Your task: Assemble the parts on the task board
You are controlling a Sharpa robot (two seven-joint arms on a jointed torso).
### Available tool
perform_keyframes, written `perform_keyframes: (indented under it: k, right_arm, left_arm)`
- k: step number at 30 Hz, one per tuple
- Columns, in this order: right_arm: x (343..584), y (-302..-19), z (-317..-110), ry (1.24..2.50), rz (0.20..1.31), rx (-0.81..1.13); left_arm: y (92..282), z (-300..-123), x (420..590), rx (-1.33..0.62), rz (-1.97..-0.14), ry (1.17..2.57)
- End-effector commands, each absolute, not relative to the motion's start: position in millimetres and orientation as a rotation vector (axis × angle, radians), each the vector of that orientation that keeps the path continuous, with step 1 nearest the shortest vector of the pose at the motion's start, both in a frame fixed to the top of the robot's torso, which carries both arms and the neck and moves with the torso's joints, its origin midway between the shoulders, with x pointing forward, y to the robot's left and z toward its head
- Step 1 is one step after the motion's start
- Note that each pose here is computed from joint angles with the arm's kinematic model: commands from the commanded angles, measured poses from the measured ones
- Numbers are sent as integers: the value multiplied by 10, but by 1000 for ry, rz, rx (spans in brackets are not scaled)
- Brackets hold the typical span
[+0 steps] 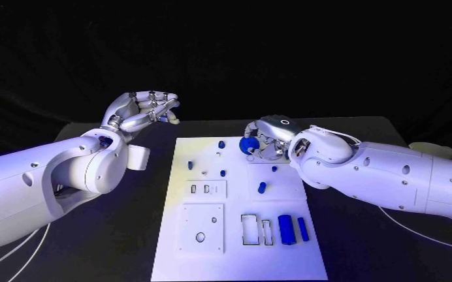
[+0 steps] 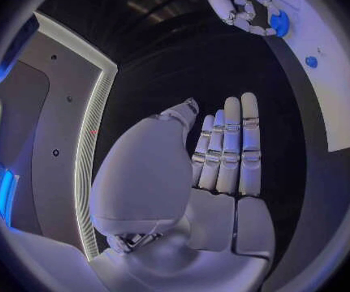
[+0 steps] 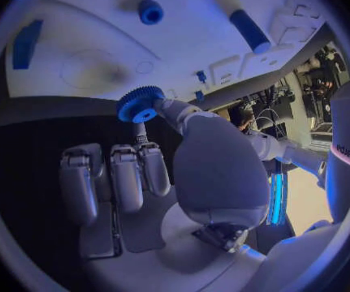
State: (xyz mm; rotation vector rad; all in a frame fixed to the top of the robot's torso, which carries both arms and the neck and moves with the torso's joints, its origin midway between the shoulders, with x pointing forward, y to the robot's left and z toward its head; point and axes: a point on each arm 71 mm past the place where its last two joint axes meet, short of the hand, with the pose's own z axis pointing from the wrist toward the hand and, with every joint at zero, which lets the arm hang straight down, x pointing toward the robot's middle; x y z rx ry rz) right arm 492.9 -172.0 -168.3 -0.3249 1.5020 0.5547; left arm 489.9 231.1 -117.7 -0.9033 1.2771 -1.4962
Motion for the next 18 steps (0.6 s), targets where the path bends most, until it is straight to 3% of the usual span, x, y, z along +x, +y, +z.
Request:
perform_keyframes:
  k: [1, 7, 18]
  right_arm:
    - [4865, -1563, -1631, 1424, 555, -393]
    - [4827, -1289, -1648, 1421, 597, -433]
    - [4856, -1040, -1825, 1449, 613, -449]
  left_arm:
    - [2280, -1168, 4894, -896, -1522, 1282]
    - [2262, -1167, 4893, -895, -1526, 1284]
    - [2220, -1165, 4888, -891, -1534, 1288]
